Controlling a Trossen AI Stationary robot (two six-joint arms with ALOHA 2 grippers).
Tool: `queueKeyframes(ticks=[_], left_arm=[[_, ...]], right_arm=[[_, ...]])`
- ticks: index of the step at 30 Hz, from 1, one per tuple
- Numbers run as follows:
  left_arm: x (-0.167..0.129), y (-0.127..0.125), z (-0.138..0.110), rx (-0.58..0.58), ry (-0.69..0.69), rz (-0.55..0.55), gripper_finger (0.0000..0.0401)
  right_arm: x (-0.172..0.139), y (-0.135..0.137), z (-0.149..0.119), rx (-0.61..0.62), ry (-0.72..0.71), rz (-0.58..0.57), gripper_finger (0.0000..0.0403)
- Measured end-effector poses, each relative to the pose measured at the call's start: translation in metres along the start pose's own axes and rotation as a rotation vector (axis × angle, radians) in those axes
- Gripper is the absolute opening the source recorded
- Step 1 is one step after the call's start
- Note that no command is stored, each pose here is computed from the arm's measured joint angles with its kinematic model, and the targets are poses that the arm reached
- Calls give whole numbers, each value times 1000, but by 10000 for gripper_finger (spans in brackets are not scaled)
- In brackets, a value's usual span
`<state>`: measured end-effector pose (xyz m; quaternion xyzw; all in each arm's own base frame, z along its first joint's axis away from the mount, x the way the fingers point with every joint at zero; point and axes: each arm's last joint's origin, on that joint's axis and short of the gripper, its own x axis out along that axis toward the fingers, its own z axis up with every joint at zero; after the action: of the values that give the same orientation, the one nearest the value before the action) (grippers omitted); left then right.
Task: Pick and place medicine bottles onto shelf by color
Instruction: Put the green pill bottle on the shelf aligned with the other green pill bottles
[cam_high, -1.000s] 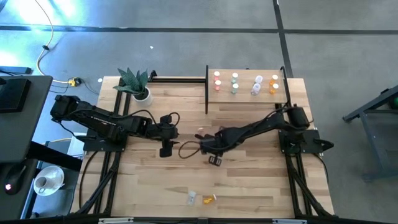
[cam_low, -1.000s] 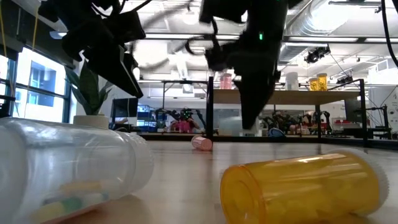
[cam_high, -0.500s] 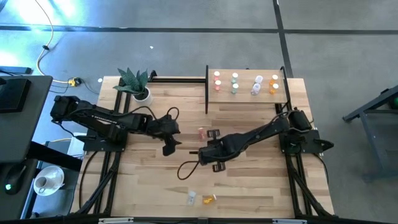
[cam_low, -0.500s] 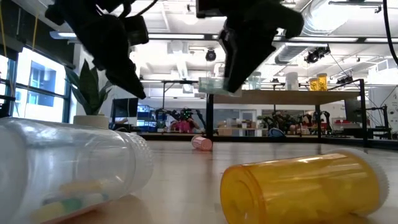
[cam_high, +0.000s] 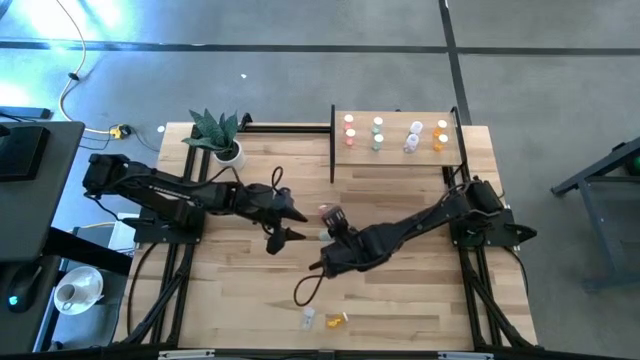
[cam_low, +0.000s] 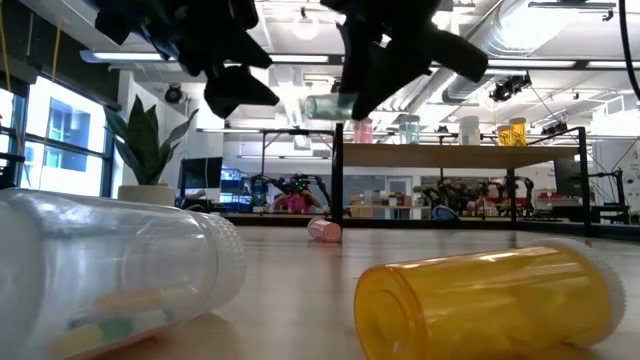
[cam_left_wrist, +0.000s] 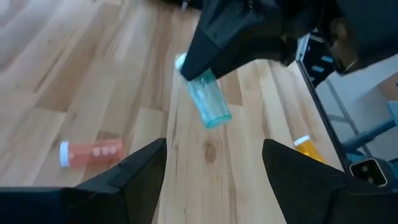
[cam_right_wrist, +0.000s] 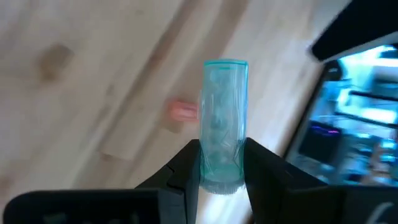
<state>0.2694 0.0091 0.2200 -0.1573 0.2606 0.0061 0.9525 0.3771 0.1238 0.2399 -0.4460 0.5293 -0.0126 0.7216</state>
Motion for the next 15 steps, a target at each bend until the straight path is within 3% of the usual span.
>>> queueKeyframes(ticks=[5,15], left_arm=[[11,0,0,4,-22,-33,253],[30,0,10,-6,-77,-51,253]], right_arm=[[-8,5,5,-90,18,-116,89],[-13,8,7,-171,40,-198,90]])
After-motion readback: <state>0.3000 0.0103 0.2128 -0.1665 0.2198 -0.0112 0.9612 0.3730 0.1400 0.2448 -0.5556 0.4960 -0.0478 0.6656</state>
